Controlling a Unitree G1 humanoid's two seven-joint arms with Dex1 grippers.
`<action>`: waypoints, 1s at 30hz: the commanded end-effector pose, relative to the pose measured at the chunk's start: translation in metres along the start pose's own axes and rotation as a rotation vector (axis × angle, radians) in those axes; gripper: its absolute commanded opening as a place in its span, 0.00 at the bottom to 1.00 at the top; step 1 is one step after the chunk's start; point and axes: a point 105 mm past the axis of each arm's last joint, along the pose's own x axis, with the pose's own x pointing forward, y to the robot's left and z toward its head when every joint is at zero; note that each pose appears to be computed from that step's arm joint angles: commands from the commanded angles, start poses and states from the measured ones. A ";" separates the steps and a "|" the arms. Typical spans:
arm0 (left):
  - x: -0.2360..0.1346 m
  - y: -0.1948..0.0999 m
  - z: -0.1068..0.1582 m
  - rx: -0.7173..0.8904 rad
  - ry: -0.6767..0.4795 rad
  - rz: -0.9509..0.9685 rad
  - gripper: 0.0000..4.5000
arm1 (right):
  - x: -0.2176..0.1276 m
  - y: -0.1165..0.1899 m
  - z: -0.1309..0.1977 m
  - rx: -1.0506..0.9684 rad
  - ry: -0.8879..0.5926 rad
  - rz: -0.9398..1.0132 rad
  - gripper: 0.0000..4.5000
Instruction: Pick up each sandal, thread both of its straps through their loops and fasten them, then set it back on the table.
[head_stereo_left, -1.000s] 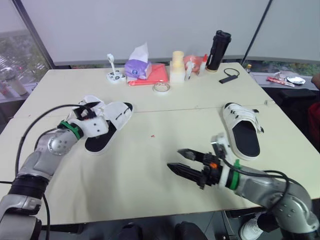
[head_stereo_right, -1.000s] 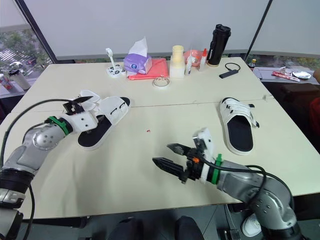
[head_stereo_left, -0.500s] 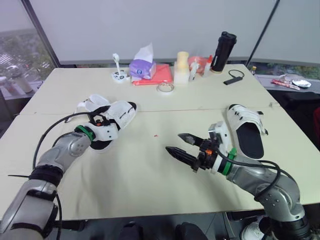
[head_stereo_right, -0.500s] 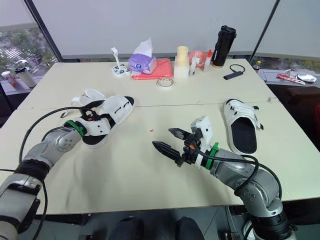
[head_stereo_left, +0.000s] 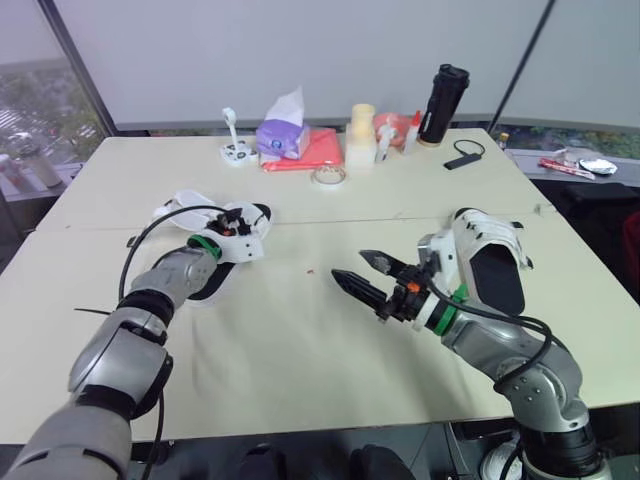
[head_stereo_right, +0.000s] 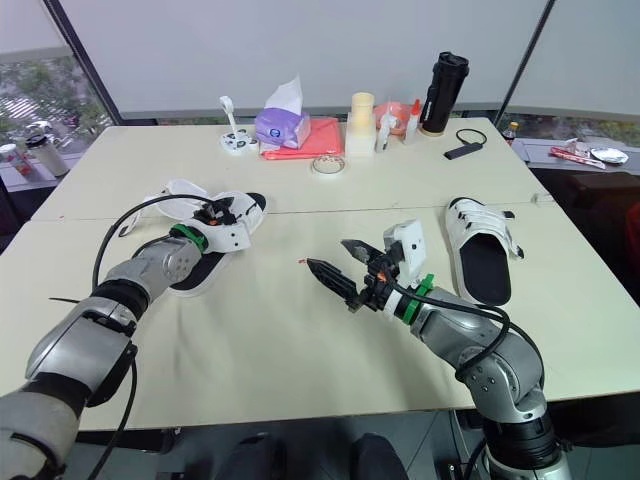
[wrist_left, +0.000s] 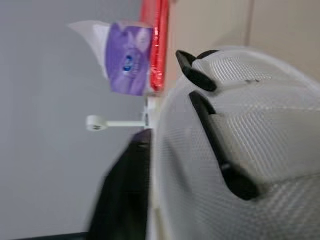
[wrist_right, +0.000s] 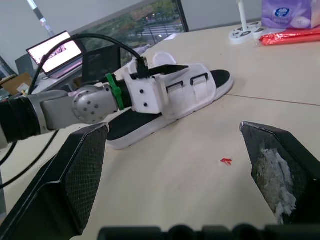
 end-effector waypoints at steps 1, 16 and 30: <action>-0.001 0.001 -0.002 0.037 0.001 0.023 0.01 | -0.002 0.001 0.014 -0.026 -0.061 -0.006 1.00; -0.072 0.011 0.120 0.453 -0.997 -0.048 0.01 | -0.044 -0.052 0.035 -0.104 0.004 -0.092 1.00; -0.087 -0.029 0.151 0.580 -1.287 0.002 0.01 | -0.049 -0.054 0.029 -0.092 0.001 -0.109 1.00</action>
